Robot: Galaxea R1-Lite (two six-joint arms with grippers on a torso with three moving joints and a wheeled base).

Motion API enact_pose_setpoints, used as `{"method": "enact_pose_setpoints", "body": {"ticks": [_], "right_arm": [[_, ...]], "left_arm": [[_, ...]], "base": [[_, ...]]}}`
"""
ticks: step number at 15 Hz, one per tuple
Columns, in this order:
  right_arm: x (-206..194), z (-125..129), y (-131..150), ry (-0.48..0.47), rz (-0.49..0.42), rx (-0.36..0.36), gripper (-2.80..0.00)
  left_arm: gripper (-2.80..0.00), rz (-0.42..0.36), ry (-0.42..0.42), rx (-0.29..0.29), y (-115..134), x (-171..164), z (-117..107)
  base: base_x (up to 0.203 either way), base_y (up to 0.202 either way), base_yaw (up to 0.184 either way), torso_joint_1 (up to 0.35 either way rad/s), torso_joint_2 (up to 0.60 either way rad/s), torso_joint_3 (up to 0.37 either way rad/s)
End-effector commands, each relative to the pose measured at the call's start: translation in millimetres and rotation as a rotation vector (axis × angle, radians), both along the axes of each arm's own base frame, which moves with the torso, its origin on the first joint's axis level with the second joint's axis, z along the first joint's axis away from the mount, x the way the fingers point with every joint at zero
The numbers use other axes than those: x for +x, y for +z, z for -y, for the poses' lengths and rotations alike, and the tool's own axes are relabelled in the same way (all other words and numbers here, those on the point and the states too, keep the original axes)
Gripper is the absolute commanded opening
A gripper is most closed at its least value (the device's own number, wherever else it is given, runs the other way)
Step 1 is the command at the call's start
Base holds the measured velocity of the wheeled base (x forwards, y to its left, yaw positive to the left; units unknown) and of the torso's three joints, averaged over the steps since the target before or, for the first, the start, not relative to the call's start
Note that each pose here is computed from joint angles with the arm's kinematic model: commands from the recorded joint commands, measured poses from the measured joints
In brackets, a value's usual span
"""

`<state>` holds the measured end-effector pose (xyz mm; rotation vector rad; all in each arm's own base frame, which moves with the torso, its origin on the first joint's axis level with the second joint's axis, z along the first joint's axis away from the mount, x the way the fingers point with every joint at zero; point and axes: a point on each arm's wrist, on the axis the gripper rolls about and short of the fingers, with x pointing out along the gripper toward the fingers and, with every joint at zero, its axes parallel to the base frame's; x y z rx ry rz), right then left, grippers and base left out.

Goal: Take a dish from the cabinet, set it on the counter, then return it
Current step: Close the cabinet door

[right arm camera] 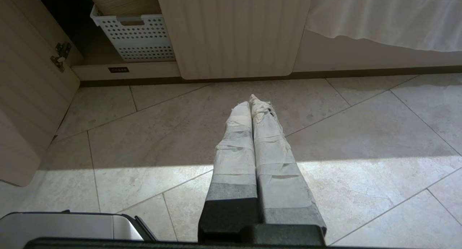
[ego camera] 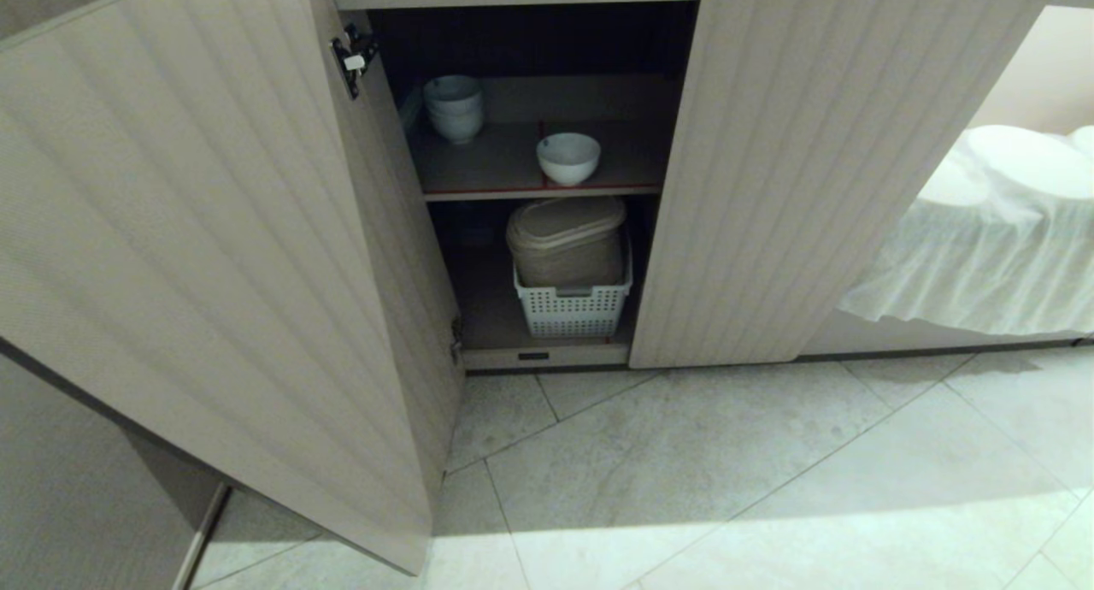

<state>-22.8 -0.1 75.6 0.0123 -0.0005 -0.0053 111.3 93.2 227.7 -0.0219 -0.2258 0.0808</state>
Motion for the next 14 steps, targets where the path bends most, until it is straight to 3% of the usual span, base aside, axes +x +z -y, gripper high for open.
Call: {"method": "enact_pose_setpoints", "body": {"ticks": [1, 5, 10, 14], "right_arm": [[0, 0, 0, 0.0, 0.001, 0.0, -2.8], [0, 0, 0, -0.001, 0.001, 0.0, -2.8], [0, 0, 0, -0.001, 0.001, 0.0, -2.8], [0, 0, 0, -0.001, 0.001, 0.0, -2.8]], "left_arm": [[-2.8, -0.02, -0.129, -0.019, 3, -10, -4], [-2.8, -0.001, -0.244, -0.035, 6, -15, 4], [-2.8, 0.026, -0.361, -0.109, 13, -24, 28], [-2.8, 0.028, -0.461, -0.106, 12, -23, 41]], "base": [[0.0, 0.0, 0.0, 0.0, 0.0, 0.0], [0.0, 0.0, 0.0, 0.0, 0.0, 0.0], [0.0, 0.0, 0.0, 0.0, 0.0, 0.0], [0.0, 0.0, 0.0, 0.0, 0.0, 0.0]]}}
